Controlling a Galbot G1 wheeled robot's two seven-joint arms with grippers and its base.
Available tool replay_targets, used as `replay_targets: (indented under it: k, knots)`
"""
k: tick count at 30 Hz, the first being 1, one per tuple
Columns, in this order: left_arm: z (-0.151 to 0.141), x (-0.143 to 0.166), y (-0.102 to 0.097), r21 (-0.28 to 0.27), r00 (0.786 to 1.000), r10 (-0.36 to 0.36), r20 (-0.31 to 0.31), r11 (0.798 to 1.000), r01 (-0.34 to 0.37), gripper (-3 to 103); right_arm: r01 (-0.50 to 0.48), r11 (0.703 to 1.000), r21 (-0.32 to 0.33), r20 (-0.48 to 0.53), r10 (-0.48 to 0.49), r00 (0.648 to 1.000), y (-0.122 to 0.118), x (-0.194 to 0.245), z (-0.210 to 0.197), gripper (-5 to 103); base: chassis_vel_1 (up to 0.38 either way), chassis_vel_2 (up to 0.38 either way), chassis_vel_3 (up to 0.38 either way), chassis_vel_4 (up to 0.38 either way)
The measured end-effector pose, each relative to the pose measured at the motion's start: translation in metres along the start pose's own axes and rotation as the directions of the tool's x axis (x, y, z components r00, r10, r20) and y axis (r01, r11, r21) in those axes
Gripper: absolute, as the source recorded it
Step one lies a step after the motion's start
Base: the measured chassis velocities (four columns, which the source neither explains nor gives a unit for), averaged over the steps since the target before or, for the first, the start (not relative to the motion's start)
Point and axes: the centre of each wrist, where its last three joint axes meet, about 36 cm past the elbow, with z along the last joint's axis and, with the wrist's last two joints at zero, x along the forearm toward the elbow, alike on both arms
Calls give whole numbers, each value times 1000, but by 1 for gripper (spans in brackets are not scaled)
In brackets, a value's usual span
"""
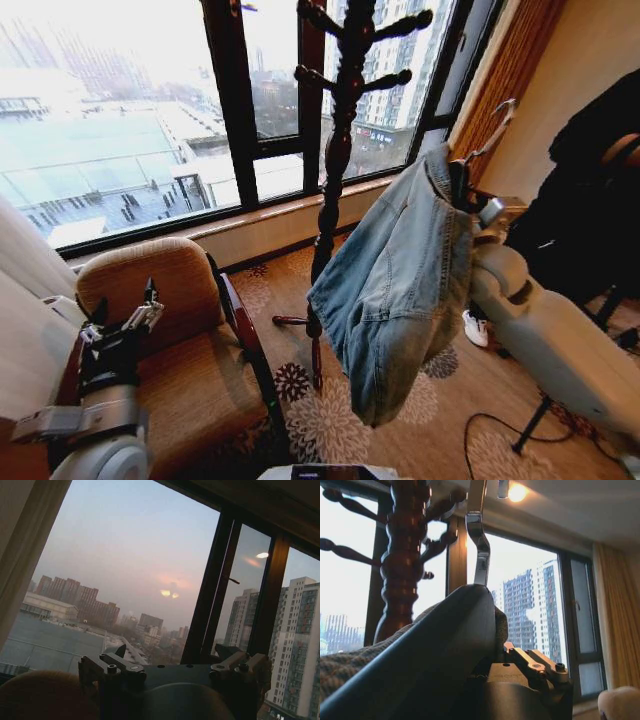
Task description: Pick up the clothes from the bed and hang them on the clothes hanger.
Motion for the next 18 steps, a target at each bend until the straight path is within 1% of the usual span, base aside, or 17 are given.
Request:
replay_targets:
  k: [4,8,9,12,14,18]
  knots:
    - [-1,-2,1,3,1000,2,5,1000,-2,100,15,1000,-14,-18,-15,1000,7,-9,12,23,0,0,0,0]
    - [-3,-4,2,9,1000,4,15,1000,-4,100,64,997,-38,-25,-65,998,32,-23,20,23,0,0,0,0]
    - [-3,-4,2,9,1000,4,15,1000,-4,100,64,997,-38,-25,-65,998,32,-23,20,23,0,0,0,0]
    - [-4,-6,2,14,1000,8,20,1000,-8,100,106,994,-38,-1,-106,994,48,-31,11,23,0,0,0,0]
    - [-4,-6,2,15,1000,9,21,1000,-9,100,116,993,-35,6,-116,993,52,-33,8,23,0,0,0,0]
    - [-5,-8,3,23,1000,13,26,1000,-13,100,166,986,-18,39,-165,985,69,-39,-12,23,0,0,0,0]
